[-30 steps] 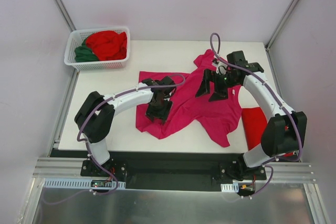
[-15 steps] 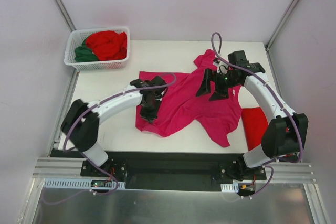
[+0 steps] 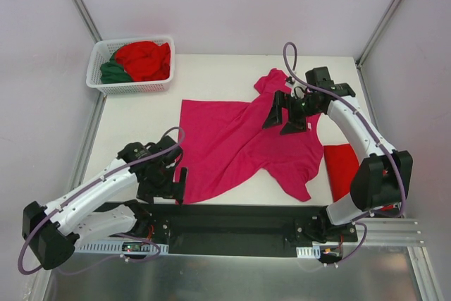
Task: Fold and stack the t-shirts
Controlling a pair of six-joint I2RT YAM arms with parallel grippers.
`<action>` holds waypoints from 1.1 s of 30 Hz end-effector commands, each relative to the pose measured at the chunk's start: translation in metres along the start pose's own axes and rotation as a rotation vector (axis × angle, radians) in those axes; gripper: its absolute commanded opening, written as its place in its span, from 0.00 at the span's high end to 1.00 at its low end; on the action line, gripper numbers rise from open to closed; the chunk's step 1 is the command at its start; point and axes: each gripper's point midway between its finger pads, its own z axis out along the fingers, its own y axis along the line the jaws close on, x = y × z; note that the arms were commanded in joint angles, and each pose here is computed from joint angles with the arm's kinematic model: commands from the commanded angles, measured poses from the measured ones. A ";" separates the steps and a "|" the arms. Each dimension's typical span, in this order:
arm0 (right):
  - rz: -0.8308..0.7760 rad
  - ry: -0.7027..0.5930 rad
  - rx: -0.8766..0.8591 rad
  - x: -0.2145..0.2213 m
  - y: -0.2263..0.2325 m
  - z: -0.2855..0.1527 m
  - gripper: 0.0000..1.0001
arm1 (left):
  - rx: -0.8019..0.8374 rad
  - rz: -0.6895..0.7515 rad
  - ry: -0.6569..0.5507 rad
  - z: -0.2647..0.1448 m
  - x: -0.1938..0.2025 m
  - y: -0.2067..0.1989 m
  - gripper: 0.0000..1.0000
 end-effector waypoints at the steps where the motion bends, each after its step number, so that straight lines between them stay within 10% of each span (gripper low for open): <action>1: -0.006 -0.020 -0.028 -0.012 0.010 -0.005 0.04 | -0.067 -0.007 -0.055 -0.031 -0.014 0.004 0.01; 16: -0.030 -0.122 0.174 0.009 -0.018 -0.028 0.04 | 0.185 0.177 -0.319 -0.067 -0.276 -0.105 0.01; 33: -0.020 0.010 0.110 0.118 -0.001 -0.024 0.04 | 0.420 0.141 -0.241 0.023 -0.384 -0.176 0.01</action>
